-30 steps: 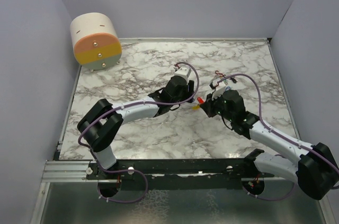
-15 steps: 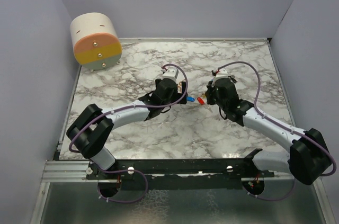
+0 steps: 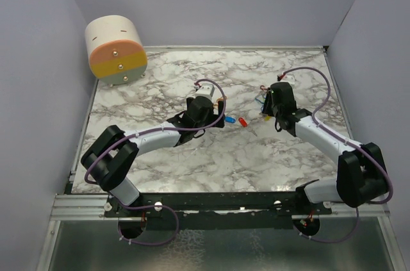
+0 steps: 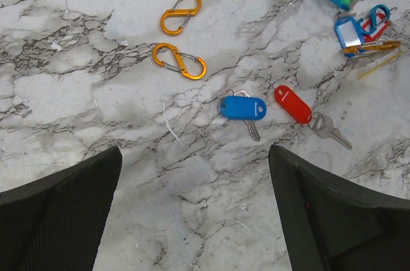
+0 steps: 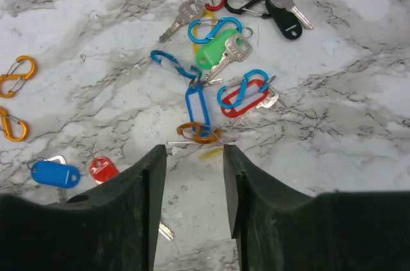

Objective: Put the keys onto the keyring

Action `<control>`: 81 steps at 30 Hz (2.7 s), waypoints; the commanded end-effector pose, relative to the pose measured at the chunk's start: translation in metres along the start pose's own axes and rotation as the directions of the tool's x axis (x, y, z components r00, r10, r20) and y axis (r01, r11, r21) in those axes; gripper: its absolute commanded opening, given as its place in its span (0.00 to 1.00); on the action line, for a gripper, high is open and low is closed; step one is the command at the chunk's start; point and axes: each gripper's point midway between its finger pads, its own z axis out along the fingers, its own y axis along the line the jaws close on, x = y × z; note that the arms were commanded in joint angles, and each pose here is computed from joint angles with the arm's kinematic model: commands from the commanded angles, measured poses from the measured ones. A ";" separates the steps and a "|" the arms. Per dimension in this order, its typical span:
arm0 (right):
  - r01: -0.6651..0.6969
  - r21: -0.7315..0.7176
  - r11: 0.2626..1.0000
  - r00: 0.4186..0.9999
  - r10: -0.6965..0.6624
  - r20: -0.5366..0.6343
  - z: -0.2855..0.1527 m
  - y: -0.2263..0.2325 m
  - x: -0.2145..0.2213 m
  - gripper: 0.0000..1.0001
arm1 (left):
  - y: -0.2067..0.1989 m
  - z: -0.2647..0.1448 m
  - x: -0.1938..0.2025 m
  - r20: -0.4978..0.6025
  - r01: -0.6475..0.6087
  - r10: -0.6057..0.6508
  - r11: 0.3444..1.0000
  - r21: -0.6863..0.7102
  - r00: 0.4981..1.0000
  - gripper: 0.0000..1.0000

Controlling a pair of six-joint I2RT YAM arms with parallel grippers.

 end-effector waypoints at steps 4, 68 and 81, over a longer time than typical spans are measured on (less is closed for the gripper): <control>0.009 -0.065 0.998 1.000 -0.008 0.015 -0.003 0.010 -0.006 0.58 | -0.003 0.004 0.000 -0.002 0.011 -0.011 1.000 0.015 1.000 0.99; 0.106 -0.390 0.914 0.954 -0.205 -0.219 0.013 0.075 0.110 0.40 | 0.025 -0.019 0.002 0.035 0.051 -0.050 0.999 -0.015 0.998 0.98; 0.101 -0.398 0.912 0.952 -0.204 -0.226 0.007 0.074 0.113 0.28 | 0.027 -0.019 0.002 0.034 0.053 -0.052 0.998 -0.023 0.998 0.99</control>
